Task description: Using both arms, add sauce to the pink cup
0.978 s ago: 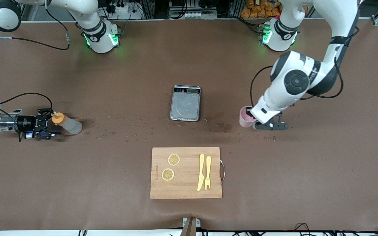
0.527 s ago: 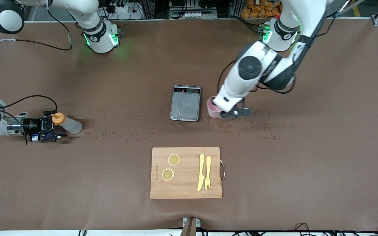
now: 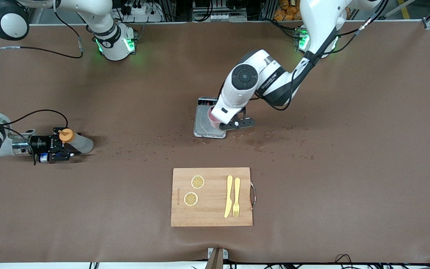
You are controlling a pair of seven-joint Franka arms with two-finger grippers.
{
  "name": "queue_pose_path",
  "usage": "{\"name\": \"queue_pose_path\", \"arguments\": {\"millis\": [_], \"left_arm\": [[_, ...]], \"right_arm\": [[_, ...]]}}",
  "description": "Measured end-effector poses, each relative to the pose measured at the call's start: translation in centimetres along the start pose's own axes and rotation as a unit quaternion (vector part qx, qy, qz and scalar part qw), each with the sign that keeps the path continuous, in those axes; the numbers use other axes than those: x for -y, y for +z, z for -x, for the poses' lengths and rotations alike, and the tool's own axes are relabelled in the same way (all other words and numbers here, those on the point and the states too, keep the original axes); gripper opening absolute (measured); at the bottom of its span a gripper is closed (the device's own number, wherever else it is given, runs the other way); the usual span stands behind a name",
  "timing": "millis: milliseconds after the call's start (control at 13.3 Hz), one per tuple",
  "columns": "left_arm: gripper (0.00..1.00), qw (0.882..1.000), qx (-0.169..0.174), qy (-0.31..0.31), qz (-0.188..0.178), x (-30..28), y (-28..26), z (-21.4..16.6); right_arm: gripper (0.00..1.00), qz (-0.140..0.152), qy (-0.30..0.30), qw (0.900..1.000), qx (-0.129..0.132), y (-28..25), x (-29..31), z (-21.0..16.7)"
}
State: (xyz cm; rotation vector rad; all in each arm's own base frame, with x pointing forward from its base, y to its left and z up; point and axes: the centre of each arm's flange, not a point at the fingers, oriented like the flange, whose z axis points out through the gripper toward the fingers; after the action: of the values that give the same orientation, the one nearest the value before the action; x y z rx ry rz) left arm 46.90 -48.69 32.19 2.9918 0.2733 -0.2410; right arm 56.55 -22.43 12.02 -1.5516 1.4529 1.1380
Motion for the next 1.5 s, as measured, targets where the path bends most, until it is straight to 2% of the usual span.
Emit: {"name": "queue_pose_path", "arguments": {"millis": [150, 226, 752, 1354, 1505], "left_arm": [[0.04, 1.000, 0.003, -0.005, 0.007, -1.2, 0.9, 0.2], [0.04, 1.000, 0.003, -0.006, 0.012, -1.8, 1.3, 0.5], [0.04, 1.000, 0.016, 0.001, 0.013, -3.9, 4.9, 2.6], [0.04, 1.000, 0.019, -0.007, 0.003, -3.1, 6.0, 1.6], [0.07, 1.000, 0.020, -0.009, 0.002, -3.0, 6.3, 1.4]], "right_arm": [[0.55, 0.000, -0.001, 1.000, 0.000, 0.0, 0.0, 0.0], [0.52, 0.000, -0.001, 1.000, 0.001, 0.0, 0.0, 0.0], [0.52, 0.003, 0.003, 1.000, -0.006, 0.2, 0.9, 0.8], [0.52, 0.013, 0.001, 0.999, -0.038, 0.2, 3.8, 6.4], [0.52, 0.018, 0.005, 0.999, -0.047, 0.5, 4.4, 7.8]]}}
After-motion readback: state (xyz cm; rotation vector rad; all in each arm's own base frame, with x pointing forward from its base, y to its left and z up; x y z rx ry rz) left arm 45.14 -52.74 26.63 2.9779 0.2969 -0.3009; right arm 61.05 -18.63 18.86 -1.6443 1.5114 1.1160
